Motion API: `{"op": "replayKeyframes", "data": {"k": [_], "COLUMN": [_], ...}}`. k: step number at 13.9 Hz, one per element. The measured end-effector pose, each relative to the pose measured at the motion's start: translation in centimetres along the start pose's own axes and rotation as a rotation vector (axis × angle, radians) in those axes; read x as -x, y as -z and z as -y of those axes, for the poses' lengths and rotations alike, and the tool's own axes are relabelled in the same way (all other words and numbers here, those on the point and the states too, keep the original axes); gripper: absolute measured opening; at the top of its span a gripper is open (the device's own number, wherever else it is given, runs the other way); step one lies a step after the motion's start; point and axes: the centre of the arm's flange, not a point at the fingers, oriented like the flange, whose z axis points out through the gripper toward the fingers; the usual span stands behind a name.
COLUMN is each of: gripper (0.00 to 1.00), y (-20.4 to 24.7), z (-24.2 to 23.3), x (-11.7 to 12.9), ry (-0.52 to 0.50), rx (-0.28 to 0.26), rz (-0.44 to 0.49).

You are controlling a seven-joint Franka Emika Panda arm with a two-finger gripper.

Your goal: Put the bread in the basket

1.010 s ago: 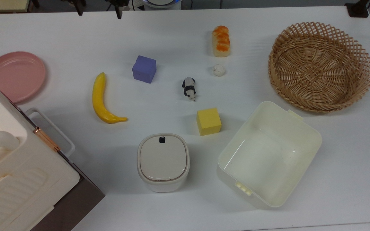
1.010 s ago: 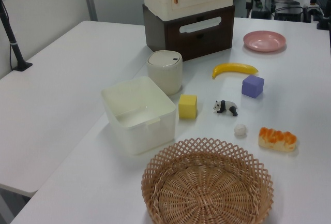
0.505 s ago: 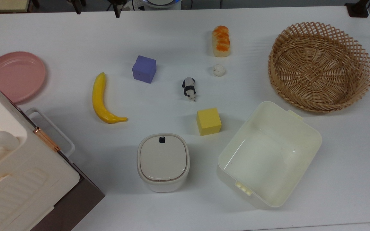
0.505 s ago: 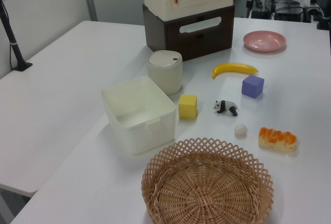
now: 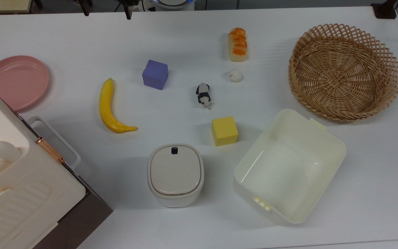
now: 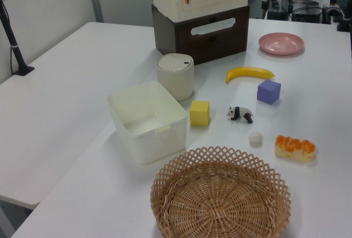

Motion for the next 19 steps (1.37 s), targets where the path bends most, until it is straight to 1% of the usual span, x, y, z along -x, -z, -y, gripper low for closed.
{"op": "replayKeyframes", "data": {"k": [4,7,9,11,12,15,17,18,19], "gripper": [1.00,1.00,1.00,1.00,1.00,1.00,1.00,1.00,1.00], "y": [-1.1,-3.1,-4.3,-5.4,-6.2,-9.0,-11.4,-12.2,-13.0], "z": [1.3,2.7,5.5,9.5,12.7,18.8,22.9,24.3,25.8], "x": [-0.2,-0.9,-1.2,-1.0,-0.5,1.5,3.6,4.3,5.2], "ry": [0.023,0.046,0.088,0.113,0.139,0.209,0.234,0.245,0.257], "rx": [-0.001,-0.001,-0.001,-0.008,-0.020,-0.058,-0.058,-0.057,-0.059], "rz": [0.028,0.063,0.085,0.106,0.124,0.194,0.254,0.259,0.241]}}
